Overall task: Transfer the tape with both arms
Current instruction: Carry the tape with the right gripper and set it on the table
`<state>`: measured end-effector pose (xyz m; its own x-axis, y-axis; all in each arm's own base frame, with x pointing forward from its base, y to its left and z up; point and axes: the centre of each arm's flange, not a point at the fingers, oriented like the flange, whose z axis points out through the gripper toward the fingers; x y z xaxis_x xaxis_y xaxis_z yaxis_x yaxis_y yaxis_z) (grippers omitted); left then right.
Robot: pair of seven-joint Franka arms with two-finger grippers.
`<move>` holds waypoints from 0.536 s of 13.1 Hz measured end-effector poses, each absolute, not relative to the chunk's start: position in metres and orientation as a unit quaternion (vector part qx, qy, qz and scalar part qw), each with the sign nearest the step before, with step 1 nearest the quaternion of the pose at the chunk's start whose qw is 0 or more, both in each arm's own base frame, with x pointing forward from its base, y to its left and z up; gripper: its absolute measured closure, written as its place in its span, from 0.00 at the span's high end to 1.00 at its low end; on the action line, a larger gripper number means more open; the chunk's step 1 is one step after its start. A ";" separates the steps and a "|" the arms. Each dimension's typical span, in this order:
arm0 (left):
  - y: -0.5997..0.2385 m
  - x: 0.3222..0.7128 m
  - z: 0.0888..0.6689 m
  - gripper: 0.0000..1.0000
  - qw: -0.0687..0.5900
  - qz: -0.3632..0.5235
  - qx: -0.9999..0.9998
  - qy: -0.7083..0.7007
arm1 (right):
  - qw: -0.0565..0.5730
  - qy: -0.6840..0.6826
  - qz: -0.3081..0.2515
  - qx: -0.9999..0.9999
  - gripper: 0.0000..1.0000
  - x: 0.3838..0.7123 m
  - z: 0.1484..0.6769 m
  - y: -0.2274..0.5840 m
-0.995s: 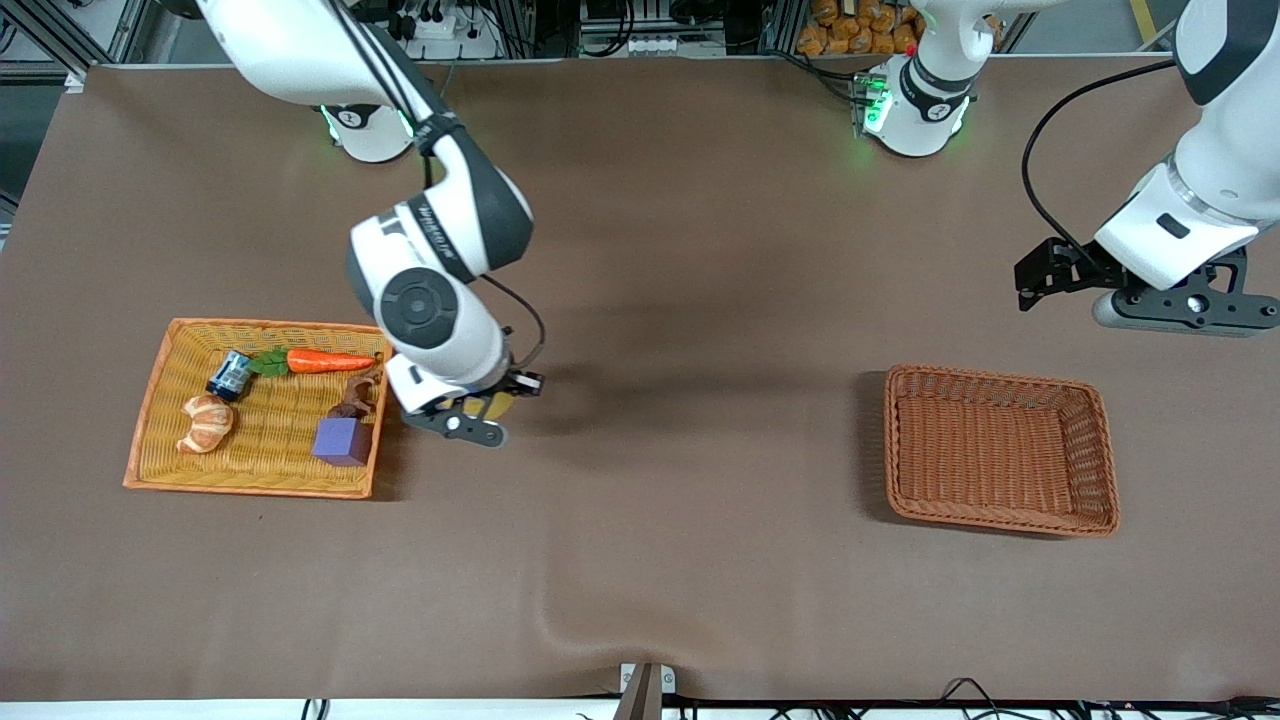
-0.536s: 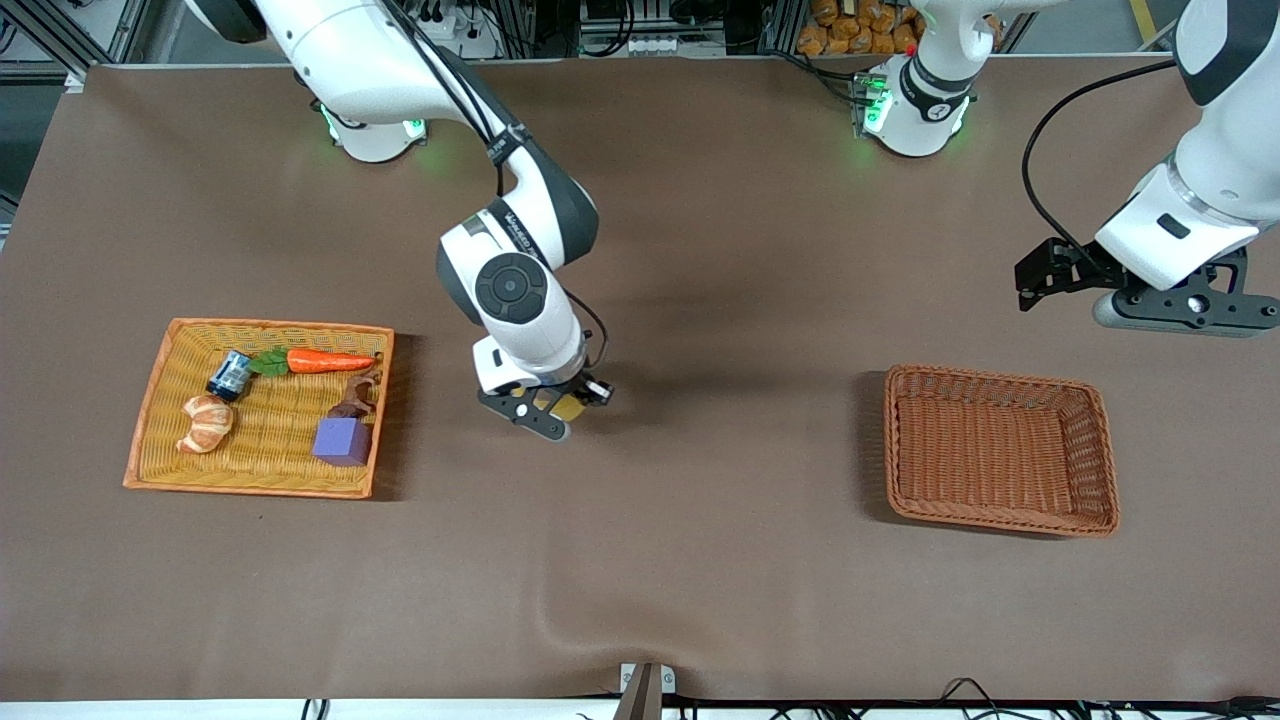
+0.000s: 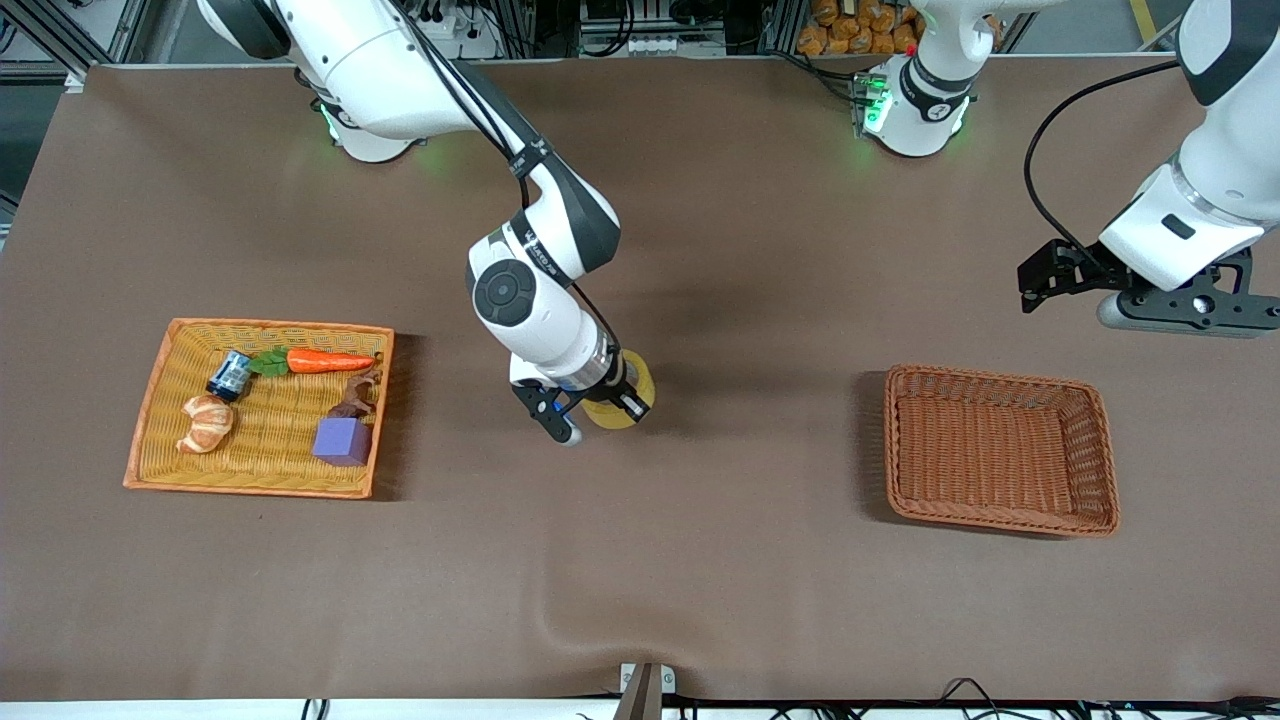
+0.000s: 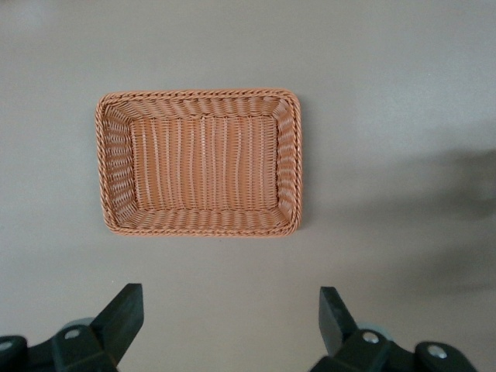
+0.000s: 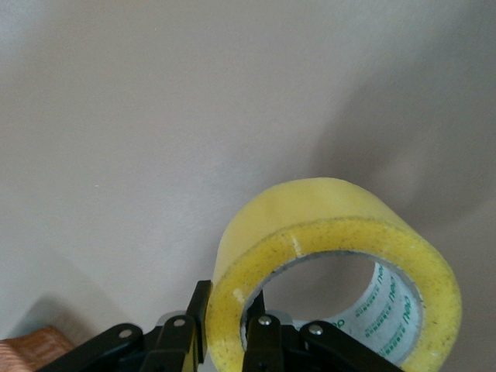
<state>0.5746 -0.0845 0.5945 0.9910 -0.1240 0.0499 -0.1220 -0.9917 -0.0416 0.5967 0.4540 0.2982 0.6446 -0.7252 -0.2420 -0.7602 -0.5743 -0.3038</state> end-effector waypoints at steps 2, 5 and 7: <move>-0.082 0.575 0.594 1.00 0.019 -0.026 -0.998 0.060 | 0.206 0.436 0.062 -0.874 0.22 0.597 0.299 0.455; -0.081 0.575 0.594 1.00 0.019 -0.026 -0.998 0.059 | 0.216 0.459 0.068 -0.859 0.22 0.598 0.302 0.456; -0.081 0.575 0.594 1.00 0.019 -0.026 -0.998 0.058 | 0.229 0.479 0.062 -0.845 0.22 0.600 0.306 0.458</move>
<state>0.5752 -0.0808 0.5944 0.9918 -0.1176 0.0499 -0.1156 -0.9924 -0.0418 0.5999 0.4578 0.3059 0.5337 -0.7811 -0.3240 -0.8378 -0.4361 -0.3286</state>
